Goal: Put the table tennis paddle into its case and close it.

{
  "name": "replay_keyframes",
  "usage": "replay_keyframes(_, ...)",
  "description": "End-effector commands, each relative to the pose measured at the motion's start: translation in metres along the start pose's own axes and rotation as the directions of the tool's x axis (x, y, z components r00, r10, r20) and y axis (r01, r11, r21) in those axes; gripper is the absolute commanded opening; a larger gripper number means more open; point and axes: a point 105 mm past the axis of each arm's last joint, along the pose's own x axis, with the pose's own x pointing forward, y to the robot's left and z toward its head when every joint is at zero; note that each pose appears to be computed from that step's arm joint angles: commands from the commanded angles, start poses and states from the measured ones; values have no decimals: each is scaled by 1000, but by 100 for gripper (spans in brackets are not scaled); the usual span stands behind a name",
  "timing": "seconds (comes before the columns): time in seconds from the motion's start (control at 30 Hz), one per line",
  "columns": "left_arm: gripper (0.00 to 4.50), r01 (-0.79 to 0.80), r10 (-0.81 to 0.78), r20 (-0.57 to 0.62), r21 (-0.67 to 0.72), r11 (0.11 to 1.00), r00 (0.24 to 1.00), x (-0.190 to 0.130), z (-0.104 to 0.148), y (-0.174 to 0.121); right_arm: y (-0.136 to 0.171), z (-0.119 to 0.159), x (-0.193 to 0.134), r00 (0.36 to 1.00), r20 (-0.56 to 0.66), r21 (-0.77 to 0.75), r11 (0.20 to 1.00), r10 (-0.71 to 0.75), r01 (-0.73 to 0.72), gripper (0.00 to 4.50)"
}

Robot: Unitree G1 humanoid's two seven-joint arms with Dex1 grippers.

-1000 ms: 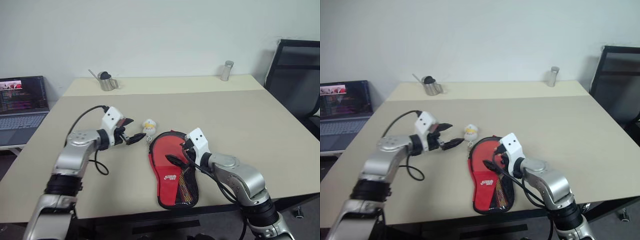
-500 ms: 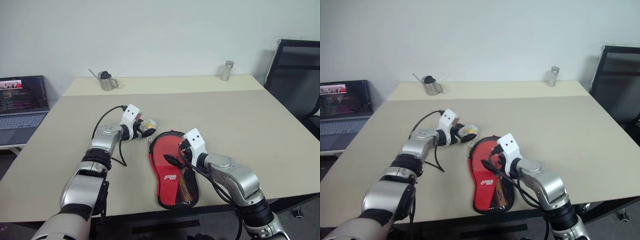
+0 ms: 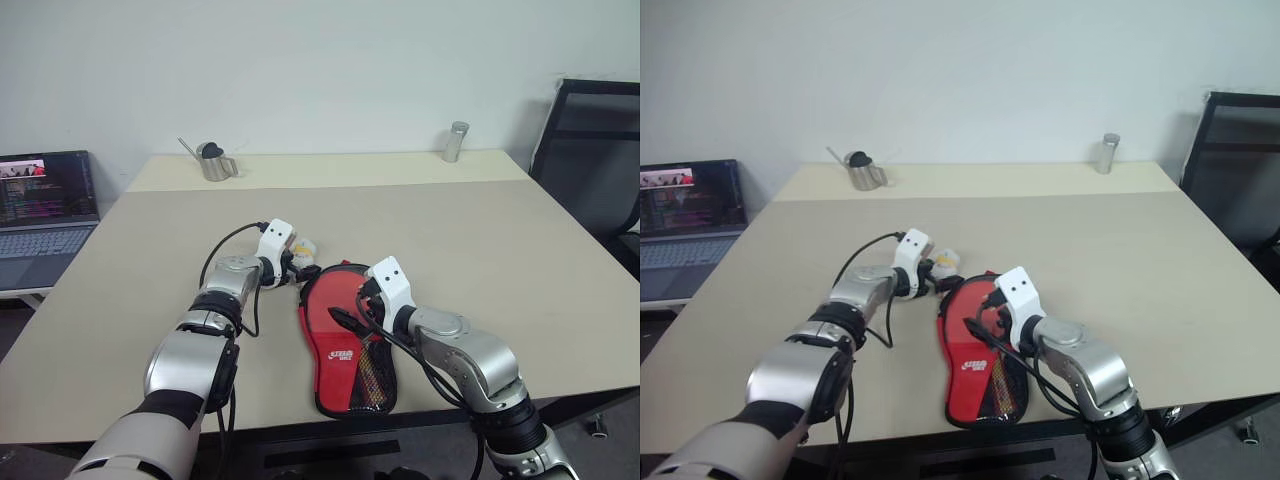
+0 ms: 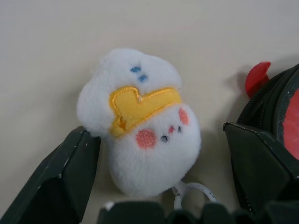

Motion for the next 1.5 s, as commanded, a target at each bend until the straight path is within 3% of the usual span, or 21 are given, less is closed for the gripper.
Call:
replay_keyframes(0.03,319,5,-6,36,26,1000,999,0,13,-1,1,10,-3,999,45,-18,1000,-9,10,450)
replay_keyframes(0.23,88,-16,15,27,20,1000,1000,-3,6,5,0,15,-1,998,67,1,1000,-16,16,450)
replay_keyframes(0.33,14,-25,25,24,12,1000,999,-5,2,8,-2,20,1,996,92,10,1000,-20,19,450)
replay_keyframes(0.5,11,-26,26,19,7,1000,999,-7,-3,9,0,22,12,995,95,-33,999,6,-3,450)
replay_keyframes(0.77,11,-12,12,18,14,1000,1000,-8,-5,9,-2,-22,29,998,-58,-102,994,31,-37,450)
replay_keyframes(1.17,11,10,-7,-12,272,962,1000,-5,31,4,-6,-40,26,993,-116,-67,998,-25,17,450)
replay_keyframes(1.3,11,-53,44,34,344,938,998,0,57,2,-19,-46,23,984,-119,-9,991,-131,131,450)
replay_keyframes(1.5,11,-97,63,94,415,905,994,9,83,-11,-15,-51,21,982,-140,-8,992,-128,128,450)
